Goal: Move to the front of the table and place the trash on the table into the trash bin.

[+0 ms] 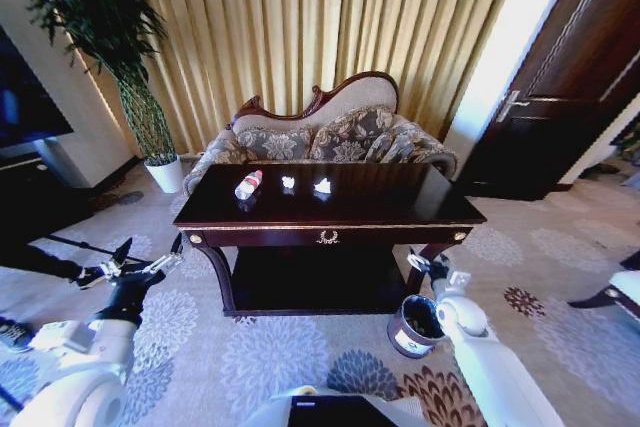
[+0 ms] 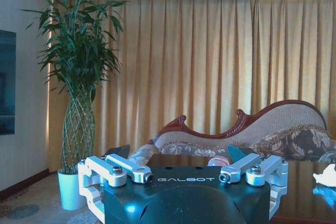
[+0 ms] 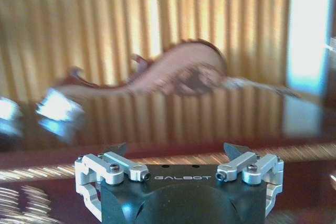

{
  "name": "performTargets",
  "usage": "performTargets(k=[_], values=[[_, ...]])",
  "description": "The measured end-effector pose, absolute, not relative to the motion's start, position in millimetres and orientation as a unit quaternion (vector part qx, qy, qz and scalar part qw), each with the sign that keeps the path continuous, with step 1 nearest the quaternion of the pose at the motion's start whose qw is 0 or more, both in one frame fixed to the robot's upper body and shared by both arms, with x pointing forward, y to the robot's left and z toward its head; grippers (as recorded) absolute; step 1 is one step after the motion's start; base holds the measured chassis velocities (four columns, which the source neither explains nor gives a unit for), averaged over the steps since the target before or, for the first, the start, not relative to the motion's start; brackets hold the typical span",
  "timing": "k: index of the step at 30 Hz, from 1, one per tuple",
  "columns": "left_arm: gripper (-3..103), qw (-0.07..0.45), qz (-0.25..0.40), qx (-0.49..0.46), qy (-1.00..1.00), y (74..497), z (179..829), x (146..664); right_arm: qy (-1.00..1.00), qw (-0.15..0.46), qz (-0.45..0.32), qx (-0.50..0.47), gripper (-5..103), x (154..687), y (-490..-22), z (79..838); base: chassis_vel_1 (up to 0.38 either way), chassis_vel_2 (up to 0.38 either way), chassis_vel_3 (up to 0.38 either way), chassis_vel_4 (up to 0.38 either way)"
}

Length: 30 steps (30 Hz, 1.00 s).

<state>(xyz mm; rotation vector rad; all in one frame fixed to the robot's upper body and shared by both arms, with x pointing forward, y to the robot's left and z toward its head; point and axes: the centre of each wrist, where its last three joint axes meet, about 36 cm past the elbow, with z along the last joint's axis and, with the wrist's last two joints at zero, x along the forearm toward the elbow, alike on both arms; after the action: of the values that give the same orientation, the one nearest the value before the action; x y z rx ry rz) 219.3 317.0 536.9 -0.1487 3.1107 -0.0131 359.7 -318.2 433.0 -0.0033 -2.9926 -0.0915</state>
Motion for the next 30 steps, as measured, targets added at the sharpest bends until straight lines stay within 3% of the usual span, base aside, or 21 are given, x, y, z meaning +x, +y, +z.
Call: performTargets(k=[7,30], values=[[100,0.012,-0.002,-0.049,0.999,317.6,536.8,218.6,-0.997,0.021,-0.044,0.059,100,329.8,-267.7,497.8,0.0,0.0,0.0,0.0],[100,0.009,0.0,-0.048,0.999,317.4,537.2,219.3,-0.999,0.009,-0.005,0.049,100,324.7,-260.8,511.4,-0.022,0.019,0.018,-0.016]])
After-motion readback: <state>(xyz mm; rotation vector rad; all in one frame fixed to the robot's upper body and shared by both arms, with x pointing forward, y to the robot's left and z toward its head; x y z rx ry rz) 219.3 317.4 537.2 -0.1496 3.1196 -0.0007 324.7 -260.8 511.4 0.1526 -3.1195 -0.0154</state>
